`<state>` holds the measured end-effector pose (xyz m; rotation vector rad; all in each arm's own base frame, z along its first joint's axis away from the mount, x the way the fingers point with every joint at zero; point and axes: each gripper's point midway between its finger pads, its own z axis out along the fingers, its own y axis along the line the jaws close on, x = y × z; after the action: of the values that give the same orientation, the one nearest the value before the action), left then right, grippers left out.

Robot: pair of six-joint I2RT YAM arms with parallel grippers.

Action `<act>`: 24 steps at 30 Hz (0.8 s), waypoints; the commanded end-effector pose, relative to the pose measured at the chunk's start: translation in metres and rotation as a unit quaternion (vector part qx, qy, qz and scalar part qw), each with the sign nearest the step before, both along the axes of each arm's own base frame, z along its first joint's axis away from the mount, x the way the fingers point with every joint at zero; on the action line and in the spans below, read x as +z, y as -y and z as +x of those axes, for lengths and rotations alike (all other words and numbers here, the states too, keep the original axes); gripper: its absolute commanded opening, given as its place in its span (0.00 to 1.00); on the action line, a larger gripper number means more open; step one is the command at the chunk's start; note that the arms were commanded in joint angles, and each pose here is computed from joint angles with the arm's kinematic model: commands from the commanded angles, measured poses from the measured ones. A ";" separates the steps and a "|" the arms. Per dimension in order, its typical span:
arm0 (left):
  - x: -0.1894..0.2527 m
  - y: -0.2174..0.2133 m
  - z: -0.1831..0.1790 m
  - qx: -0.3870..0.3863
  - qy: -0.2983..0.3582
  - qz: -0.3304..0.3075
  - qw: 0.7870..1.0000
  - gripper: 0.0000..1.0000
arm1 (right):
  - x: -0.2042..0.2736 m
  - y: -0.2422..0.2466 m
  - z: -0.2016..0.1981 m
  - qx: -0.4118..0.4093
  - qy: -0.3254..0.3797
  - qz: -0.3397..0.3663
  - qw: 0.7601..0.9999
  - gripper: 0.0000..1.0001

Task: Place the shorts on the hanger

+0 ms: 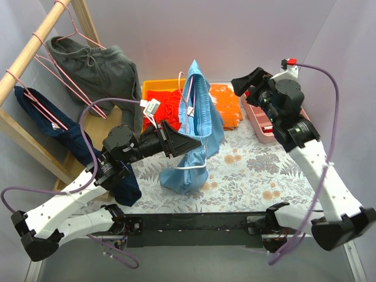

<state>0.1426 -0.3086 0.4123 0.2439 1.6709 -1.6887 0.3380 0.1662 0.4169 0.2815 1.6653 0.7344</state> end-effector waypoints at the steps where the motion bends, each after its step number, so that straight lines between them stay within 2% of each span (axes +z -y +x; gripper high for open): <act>1: 0.056 -0.017 -0.016 -0.004 0.072 -0.028 0.997 0.00 | -0.037 0.003 0.058 -0.007 -0.009 0.021 1.000 0.85; 2: 0.056 -0.015 -0.016 -0.009 0.074 -0.023 0.997 0.00 | -0.054 0.000 0.075 -0.005 -0.017 0.018 1.000 0.85; 4: 0.060 -0.015 -0.019 -0.014 0.079 -0.017 0.997 0.00 | -0.058 -0.010 0.095 0.012 -0.004 0.022 1.000 0.86; 5: 0.067 -0.014 -0.019 -0.018 0.086 -0.019 0.996 0.00 | -0.084 -0.015 0.115 0.015 -0.028 0.015 0.999 0.86; 7: 0.072 -0.014 -0.024 -0.031 0.095 -0.013 0.995 0.00 | -0.084 -0.029 0.134 0.043 -0.010 0.018 0.999 0.85; 9: 0.084 -0.015 -0.029 -0.040 0.110 -0.017 0.993 0.00 | -0.118 -0.042 0.162 0.054 -0.036 0.012 0.998 0.85; 10: 0.085 -0.015 -0.029 -0.041 0.109 -0.014 0.993 0.00 | -0.103 -0.054 0.172 0.078 -0.012 0.019 0.997 0.85; 11: 0.088 -0.015 -0.031 -0.044 0.112 -0.015 0.993 0.00 | -0.132 -0.063 0.188 0.087 -0.032 0.014 0.996 0.85; 13: 0.094 -0.014 -0.033 -0.051 0.117 -0.015 0.992 0.00 | -0.117 -0.085 0.201 0.132 -0.002 0.019 0.991 0.84; 14: 0.094 -0.014 -0.033 -0.052 0.117 -0.014 0.992 0.00 | -0.139 -0.095 0.211 0.147 -0.017 0.017 0.989 0.84; 18: 0.099 -0.014 -0.032 -0.050 0.120 -0.013 0.991 0.00 | -0.152 -0.142 0.205 0.215 -0.005 -0.006 0.977 0.83; 19: 0.099 -0.014 -0.030 -0.044 0.120 -0.014 0.992 0.00 | -0.147 -0.151 0.192 0.230 0.000 -0.001 0.973 0.82; 21: 0.103 -0.015 -0.025 -0.030 0.123 -0.017 0.992 0.00 | -0.167 -0.155 0.165 0.252 0.001 0.018 0.967 0.82; 23: 0.106 -0.017 -0.015 0.001 0.121 -0.026 0.992 0.00 | -0.151 -0.160 0.134 0.276 0.016 0.049 0.960 0.80; 24: 0.111 -0.018 -0.011 0.014 0.123 -0.037 0.992 0.00 | -0.171 -0.160 0.113 0.295 0.004 0.054 0.954 0.79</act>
<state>0.1259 -0.3061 0.4747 0.4275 1.6326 -1.6576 0.5107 0.3079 0.1946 -0.0059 1.9096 1.0651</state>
